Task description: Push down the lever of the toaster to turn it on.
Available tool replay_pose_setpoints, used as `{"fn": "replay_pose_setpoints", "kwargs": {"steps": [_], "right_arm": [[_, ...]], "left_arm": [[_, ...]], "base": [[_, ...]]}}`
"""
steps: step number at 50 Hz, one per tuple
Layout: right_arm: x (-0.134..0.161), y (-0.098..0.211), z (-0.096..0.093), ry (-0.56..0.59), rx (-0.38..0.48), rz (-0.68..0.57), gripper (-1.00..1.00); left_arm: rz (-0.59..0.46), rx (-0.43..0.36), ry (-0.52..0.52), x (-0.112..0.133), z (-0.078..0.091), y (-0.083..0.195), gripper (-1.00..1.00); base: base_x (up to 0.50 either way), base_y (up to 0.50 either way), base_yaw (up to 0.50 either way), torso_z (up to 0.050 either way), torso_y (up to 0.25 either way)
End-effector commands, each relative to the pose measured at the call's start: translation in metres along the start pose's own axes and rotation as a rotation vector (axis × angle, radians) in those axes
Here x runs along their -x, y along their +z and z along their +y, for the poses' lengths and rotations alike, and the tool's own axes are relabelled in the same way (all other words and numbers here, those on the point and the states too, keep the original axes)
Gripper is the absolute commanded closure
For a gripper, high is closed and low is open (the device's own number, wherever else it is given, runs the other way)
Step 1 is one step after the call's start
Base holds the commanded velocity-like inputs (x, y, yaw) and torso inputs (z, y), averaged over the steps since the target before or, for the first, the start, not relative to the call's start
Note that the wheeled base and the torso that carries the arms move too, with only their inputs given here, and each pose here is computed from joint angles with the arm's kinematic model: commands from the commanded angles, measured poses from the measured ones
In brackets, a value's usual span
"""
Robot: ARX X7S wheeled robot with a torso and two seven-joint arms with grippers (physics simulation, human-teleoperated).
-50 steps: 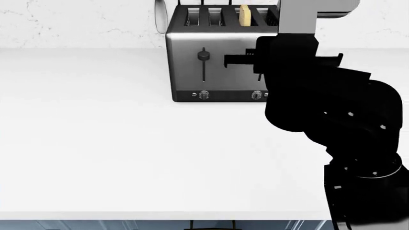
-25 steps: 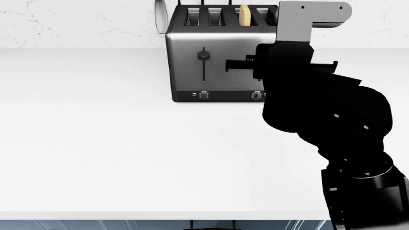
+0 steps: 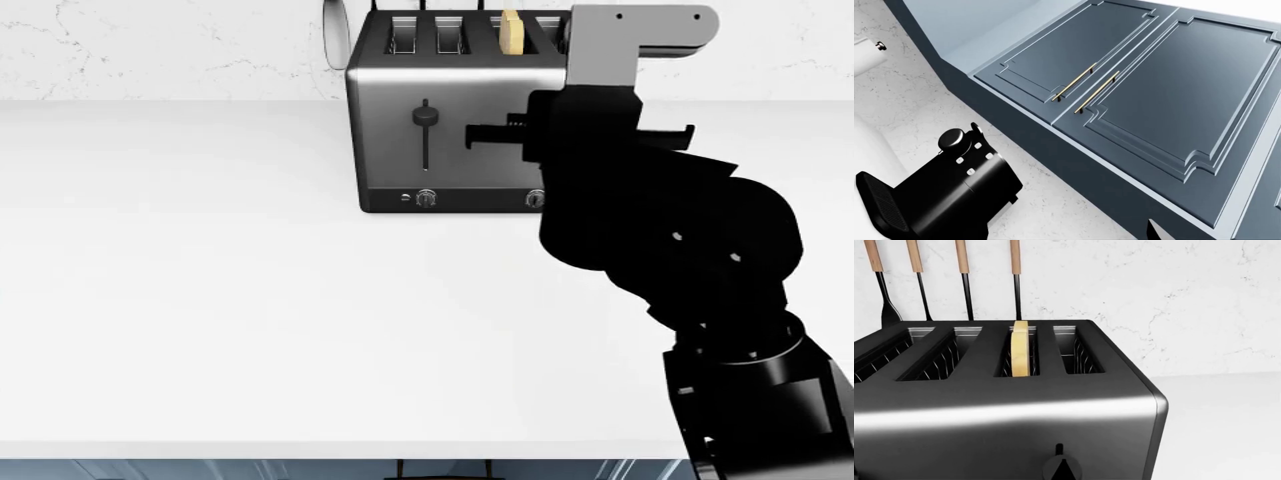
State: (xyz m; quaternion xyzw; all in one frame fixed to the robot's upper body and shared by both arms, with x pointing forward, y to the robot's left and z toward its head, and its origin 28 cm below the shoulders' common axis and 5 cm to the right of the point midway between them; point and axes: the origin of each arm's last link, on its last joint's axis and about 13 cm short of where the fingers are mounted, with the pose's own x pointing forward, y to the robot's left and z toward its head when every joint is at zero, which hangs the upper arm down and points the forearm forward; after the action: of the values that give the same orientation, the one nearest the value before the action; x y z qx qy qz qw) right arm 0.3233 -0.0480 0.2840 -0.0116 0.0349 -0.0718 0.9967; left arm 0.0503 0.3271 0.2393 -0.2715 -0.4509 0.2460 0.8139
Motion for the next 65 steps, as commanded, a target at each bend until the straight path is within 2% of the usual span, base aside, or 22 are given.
{"fn": "replay_pose_setpoints", "kwargs": {"steps": [1,15,41,65], "right_arm": [[-0.006,-0.006,0.003,-0.006,0.011,0.008,1.00],[-0.011,-0.010,0.003,-0.020,0.023,0.021,1.00],[-0.015,-0.040,0.007,0.001,0.074,0.125,1.00],[-0.020,-0.067,0.007,0.004,0.068,0.186,1.00]], "left_arm": [[-0.001,0.000,0.001,0.001,0.001,-0.001,-1.00],[-0.001,0.000,0.001,-0.001,0.001,-0.001,-1.00],[-0.002,0.000,0.000,-0.001,0.001,-0.001,-1.00],[-0.005,0.000,0.000,0.000,-0.001,0.001,-1.00]], "base": [[0.00,0.00,0.00,0.000,0.000],[0.00,0.00,0.00,0.000,0.000],[0.00,0.00,0.00,0.000,0.000],[0.00,0.00,0.00,0.000,0.000]]}}
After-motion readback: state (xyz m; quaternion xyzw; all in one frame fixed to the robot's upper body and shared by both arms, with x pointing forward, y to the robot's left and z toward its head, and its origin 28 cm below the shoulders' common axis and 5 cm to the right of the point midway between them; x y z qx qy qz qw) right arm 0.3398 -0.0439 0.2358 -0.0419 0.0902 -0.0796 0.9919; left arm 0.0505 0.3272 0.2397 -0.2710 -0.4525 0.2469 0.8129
